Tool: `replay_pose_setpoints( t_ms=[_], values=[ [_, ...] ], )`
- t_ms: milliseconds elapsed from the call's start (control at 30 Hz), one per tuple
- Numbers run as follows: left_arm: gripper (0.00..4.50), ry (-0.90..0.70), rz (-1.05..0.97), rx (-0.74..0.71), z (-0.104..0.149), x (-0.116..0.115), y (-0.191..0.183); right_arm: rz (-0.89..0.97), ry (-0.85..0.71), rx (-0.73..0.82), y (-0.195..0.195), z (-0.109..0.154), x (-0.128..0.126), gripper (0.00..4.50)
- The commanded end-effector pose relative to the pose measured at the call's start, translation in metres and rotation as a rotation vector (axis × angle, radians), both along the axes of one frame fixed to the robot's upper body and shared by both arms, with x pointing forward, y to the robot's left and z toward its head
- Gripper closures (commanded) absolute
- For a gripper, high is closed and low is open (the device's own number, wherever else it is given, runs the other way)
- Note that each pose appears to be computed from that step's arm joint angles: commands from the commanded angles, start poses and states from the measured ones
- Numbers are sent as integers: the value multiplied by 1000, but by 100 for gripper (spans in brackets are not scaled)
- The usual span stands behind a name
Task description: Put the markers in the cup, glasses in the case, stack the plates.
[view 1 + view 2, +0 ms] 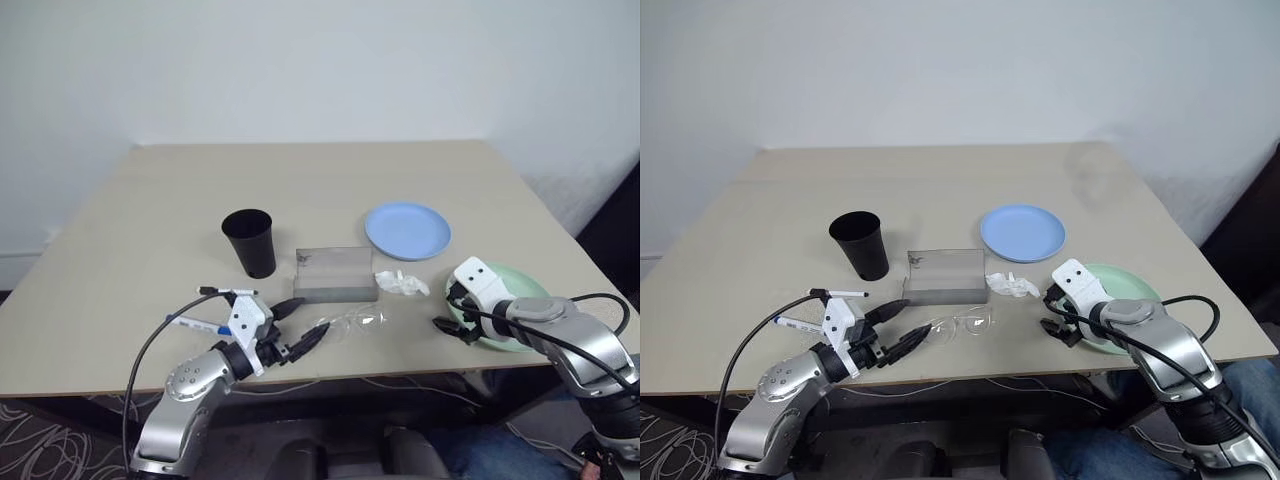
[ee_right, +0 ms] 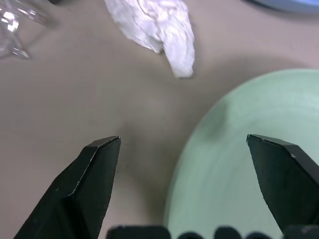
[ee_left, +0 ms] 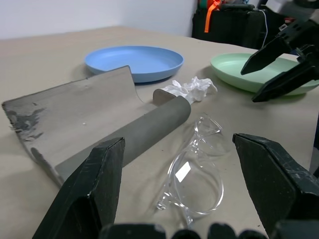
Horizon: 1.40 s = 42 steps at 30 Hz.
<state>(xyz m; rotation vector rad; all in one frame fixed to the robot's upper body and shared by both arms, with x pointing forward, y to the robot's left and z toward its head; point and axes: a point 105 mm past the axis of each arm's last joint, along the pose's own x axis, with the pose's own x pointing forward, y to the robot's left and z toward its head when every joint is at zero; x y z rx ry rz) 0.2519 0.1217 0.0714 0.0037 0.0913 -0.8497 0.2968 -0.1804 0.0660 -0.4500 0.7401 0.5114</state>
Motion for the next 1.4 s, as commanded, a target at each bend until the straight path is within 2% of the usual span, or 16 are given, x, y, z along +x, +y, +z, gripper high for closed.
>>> replay_pose_setpoints(
  t_ms=[33,333,567,767,967,1033,1167,1400],
  values=[
    [82,-61,-4,0,13,2,-3,-39,-56,-22,-5,10,10,135],
    [82,-66,16,6,11,3,0,-65,-64,-55,-8,6,15,447],
    [82,-68,24,9,11,4,1,-153,-126,-124,-25,11,30,447],
    [82,-70,30,13,10,4,2,-199,-276,-220,-42,23,52,447],
    [82,-74,28,15,10,6,1,-29,-466,-182,-24,48,80,447],
    [82,-77,31,1,13,8,2,96,-498,-118,-5,56,89,447],
    [82,-84,26,-5,17,12,3,322,-524,-34,30,70,105,447],
    [82,-95,27,1,19,15,4,512,-518,30,65,71,129,447]
  ],
)
